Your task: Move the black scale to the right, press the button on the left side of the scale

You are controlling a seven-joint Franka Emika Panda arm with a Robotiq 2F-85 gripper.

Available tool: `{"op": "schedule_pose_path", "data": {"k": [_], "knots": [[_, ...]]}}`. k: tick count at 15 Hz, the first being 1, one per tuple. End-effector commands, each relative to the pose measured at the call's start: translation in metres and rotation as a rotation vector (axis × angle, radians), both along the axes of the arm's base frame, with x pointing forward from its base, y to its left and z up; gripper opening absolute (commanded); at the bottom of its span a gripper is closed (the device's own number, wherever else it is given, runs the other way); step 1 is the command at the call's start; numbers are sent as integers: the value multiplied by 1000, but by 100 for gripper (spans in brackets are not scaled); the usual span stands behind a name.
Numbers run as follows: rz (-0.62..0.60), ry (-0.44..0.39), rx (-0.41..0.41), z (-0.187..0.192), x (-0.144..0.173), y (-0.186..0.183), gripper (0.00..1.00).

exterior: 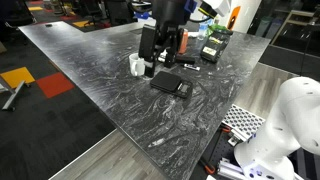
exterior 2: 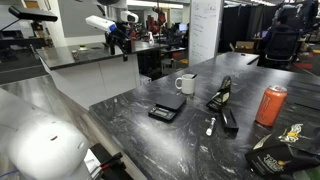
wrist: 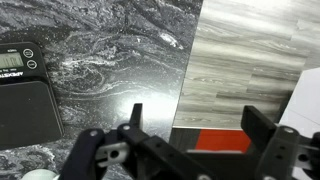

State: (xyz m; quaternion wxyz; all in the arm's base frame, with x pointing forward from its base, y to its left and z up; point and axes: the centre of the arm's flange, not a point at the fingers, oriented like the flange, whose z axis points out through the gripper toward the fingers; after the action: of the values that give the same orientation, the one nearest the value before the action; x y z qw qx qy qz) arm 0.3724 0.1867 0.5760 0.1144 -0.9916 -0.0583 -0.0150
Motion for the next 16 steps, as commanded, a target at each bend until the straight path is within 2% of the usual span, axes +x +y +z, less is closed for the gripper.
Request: {"op": "schedule_pose_path", "data": {"k": [1,8,12,16], "knots": [[0,0,0,0,0,0,100],[0,0,0,0,0,0,100],[-58,-14,-80,-41,31,-41,100],[-68,13,-52,-87,60,-68,100]]}}
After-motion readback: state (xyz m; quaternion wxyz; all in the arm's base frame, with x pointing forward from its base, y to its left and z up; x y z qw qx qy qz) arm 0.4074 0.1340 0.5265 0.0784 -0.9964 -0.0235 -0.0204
